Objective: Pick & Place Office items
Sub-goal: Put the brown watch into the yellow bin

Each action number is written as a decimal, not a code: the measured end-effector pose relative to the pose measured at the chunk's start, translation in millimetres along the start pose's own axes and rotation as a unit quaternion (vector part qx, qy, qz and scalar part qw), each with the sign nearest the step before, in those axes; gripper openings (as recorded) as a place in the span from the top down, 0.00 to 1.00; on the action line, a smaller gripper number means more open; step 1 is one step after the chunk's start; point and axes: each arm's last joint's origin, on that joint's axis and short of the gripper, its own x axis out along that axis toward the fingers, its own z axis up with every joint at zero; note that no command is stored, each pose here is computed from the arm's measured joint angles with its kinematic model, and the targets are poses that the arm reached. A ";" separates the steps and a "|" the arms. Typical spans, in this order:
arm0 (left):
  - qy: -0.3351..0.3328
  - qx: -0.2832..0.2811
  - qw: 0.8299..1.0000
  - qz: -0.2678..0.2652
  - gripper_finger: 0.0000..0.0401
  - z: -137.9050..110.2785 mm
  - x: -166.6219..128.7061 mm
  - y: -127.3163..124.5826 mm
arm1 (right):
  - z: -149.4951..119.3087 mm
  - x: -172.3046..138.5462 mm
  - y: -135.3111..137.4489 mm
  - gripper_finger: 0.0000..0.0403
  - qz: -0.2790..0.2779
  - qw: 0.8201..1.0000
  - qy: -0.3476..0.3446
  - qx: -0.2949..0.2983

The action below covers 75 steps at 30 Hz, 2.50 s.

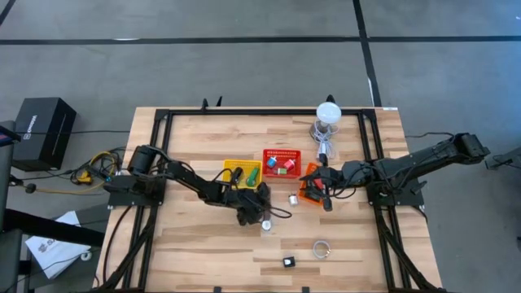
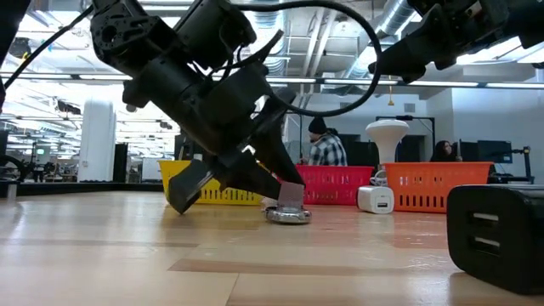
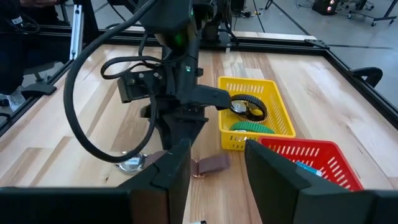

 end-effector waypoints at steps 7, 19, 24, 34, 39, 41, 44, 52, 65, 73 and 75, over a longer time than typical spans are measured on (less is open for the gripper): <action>0.000 -0.036 0.999 -0.003 0.98 1.5 -0.3 -2.6 | 0.0 0.0 0.0 0.65 0.000 1.000 0.000 0.001; -0.006 -0.039 0.994 0.103 0.99 42.5 -43.8 15.9 | -0.4 0.0 0.0 0.64 0.000 1.000 0.002 0.001; 0.027 -0.067 0.979 0.190 0.99 45.3 -78.8 32.9 | -0.4 0.0 -0.1 0.65 0.000 1.000 0.002 0.001; 0.074 -0.244 0.938 0.235 0.99 -6.5 -124.8 20.1 | -0.7 0.0 0.0 0.65 0.000 1.000 0.004 0.000; 0.101 -0.296 0.921 0.234 0.98 -38.0 -129.5 0.3 | -0.4 0.0 0.0 0.65 0.000 1.000 0.003 0.001; 0.105 -0.316 0.913 0.237 0.98 -45.4 -129.9 -3.3 | -0.5 0.0 -0.1 0.65 0.000 1.000 0.003 0.001; 0.111 -0.338 0.904 0.238 0.98 -52.2 -129.5 -7.4 | -0.4 0.0 0.0 0.64 0.000 1.000 0.002 0.001; 0.103 -0.367 0.891 0.247 0.98 -53.9 -129.3 -5.2 | -0.4 0.0 0.0 0.65 0.000 1.000 0.003 0.001; 0.076 -0.401 0.869 0.279 0.98 -56.0 -129.4 6.2 | -0.5 0.0 0.0 0.64 0.000 1.000 0.003 0.000; 0.085 -0.419 0.851 0.305 0.98 -68.4 -129.0 17.4 | -0.5 0.0 0.0 0.65 0.000 1.000 0.003 0.000; 0.088 -0.420 0.849 0.308 0.98 -70.5 -128.9 18.8 | -0.6 0.0 -0.1 0.65 0.000 1.000 0.003 0.001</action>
